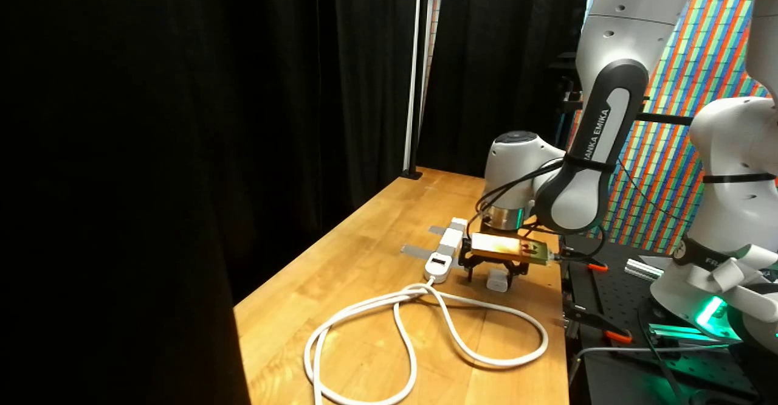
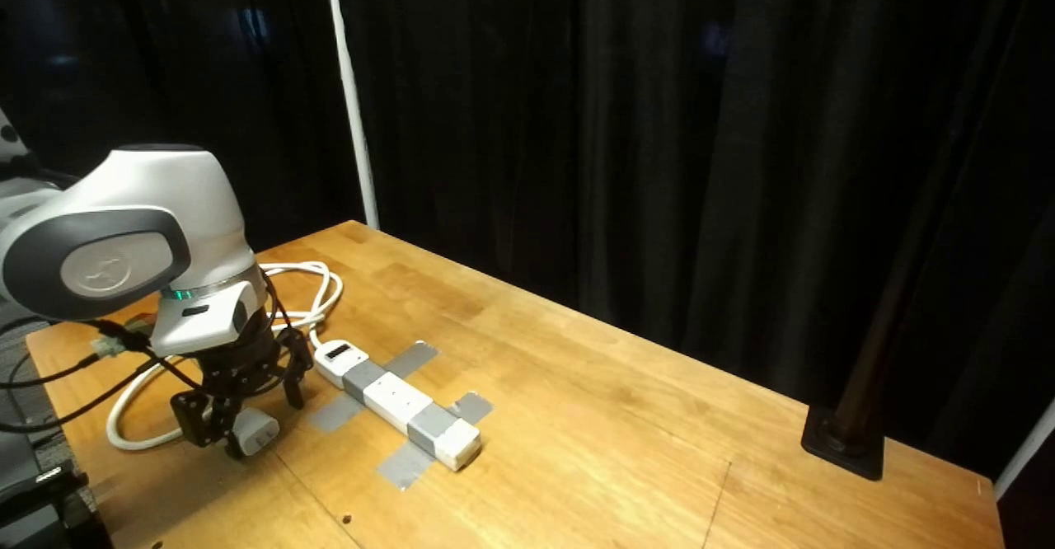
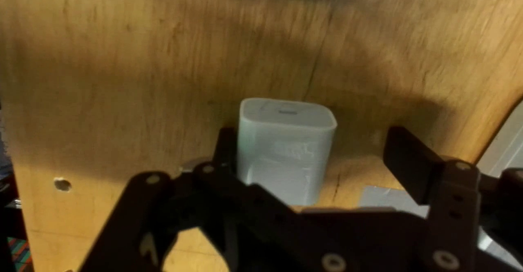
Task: Plug the charger head into the extension cable
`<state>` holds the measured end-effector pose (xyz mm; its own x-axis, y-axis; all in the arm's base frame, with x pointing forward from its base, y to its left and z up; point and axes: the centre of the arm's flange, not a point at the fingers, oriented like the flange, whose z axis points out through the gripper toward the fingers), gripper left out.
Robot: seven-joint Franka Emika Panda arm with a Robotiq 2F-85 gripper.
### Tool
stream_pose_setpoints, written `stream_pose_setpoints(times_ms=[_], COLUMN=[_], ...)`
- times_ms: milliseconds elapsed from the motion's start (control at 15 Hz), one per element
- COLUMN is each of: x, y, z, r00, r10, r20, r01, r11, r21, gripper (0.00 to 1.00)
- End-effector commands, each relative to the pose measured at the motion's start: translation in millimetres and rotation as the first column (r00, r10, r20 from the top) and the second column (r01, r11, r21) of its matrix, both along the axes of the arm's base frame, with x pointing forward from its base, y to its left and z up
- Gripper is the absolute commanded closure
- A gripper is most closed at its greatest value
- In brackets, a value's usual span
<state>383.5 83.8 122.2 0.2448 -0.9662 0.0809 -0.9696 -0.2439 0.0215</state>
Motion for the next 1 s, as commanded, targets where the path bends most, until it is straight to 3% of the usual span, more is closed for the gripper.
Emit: stream_pose_setpoints(times_ms=[0,267,333,400,533,600,667,800,933], x=[-3,-3,-4,-5,-5,-6,-6,-6,-6], y=[4,12,14,15,17,18,18,18,17], z=[20,27,28,29,30,30,30,31,31], r00=[1.0,1.0,1.0,1.0,1.0,0.999,0.999,1.0,0.999], r10=[-0.006,-0.016,-0.02,-0.023,-0.025,-0.026,-0.027,-0.028,-0.031], r20=[0.013,-0.002,-0.005,-0.011,-0.015,-0.018,-0.019,-0.015,-0.013], r01=[0.006,0.016,0.02,0.024,0.026,0.028,0.028,0.029,0.032], r11=[1.0,0.999,0.998,0.998,0.997,0.997,0.996,0.996,0.996], r21=[0.01,0.049,0.056,0.064,0.075,0.078,0.08,0.083,0.088], gripper=[0.41,0.73,0.6,0.27,0.21,0.27,0.55,0.54,0.68])
